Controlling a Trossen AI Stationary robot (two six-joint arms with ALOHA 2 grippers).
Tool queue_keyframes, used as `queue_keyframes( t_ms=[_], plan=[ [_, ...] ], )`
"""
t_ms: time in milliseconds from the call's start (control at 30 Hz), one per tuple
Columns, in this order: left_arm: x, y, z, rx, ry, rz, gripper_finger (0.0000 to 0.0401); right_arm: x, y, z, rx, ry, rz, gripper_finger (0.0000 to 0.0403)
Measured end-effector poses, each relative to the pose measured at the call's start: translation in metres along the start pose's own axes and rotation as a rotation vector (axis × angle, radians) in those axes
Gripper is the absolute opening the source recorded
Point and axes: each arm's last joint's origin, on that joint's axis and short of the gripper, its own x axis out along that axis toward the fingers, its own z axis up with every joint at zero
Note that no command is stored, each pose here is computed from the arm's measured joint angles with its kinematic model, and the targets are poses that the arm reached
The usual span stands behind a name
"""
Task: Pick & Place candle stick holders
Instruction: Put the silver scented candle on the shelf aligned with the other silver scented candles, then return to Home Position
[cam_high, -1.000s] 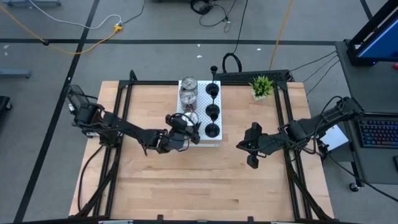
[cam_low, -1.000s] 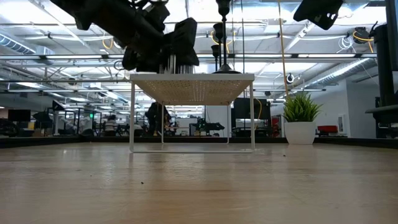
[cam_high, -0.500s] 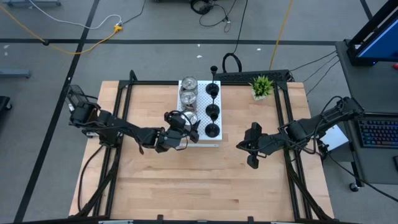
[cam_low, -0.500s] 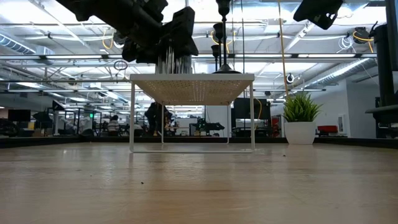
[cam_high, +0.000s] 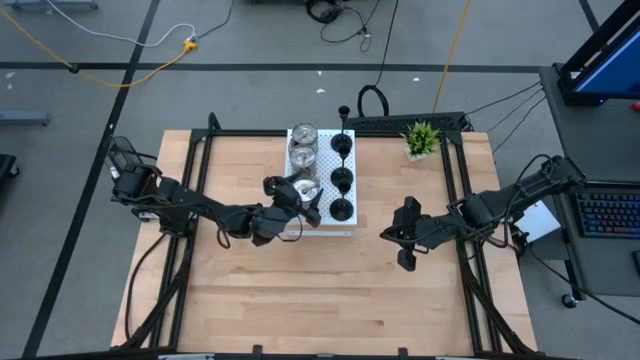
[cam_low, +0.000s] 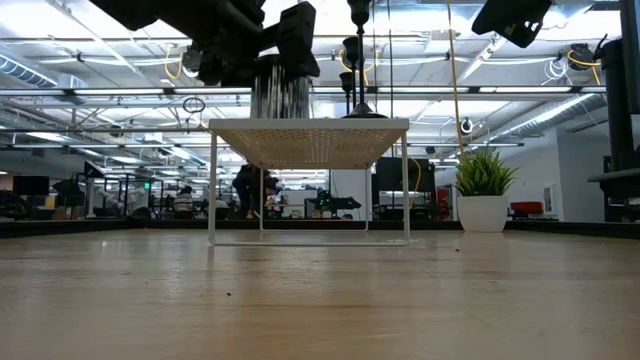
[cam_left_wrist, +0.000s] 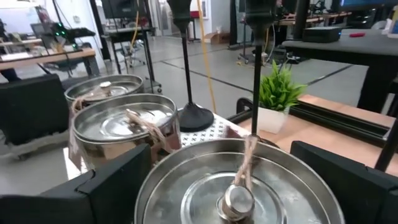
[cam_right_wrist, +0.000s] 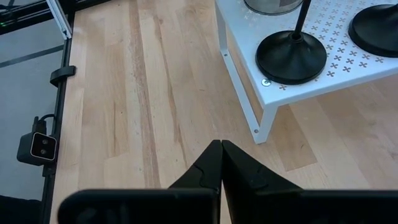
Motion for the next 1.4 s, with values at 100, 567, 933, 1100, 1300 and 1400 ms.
queue_keyframes(
  t_ms=[100,567,933,1100,1300,1400],
  plan=[
    [0.0,0.0,0.002,0.007,-0.015,0.007,0.0393,0.0,0.0,0.0,-0.001,0.0,0.0,0.0],
    [-0.021,0.011,0.047,0.08,-0.128,0.059,0.0392,0.0,0.0,0.0,-0.002,0.0,-0.001,0.0],
    [-0.072,0.041,0.096,0.036,-0.15,0.082,0.0392,-0.01,-0.002,0.004,-0.06,-0.048,0.028,0.0],
    [-0.095,0.053,0.103,-0.016,-0.125,0.063,0.0392,-0.031,-0.007,0.008,-0.088,-0.125,0.068,0.0],
    [-0.112,0.074,0.093,-0.064,-0.032,-0.129,0.0392,-0.053,-0.015,0.01,-0.121,-0.2,0.097,0.0],
    [-0.115,0.085,0.084,-0.091,0.079,-0.251,0.0392,-0.059,-0.018,0.01,-0.136,-0.218,0.104,0.0]
  ],
)
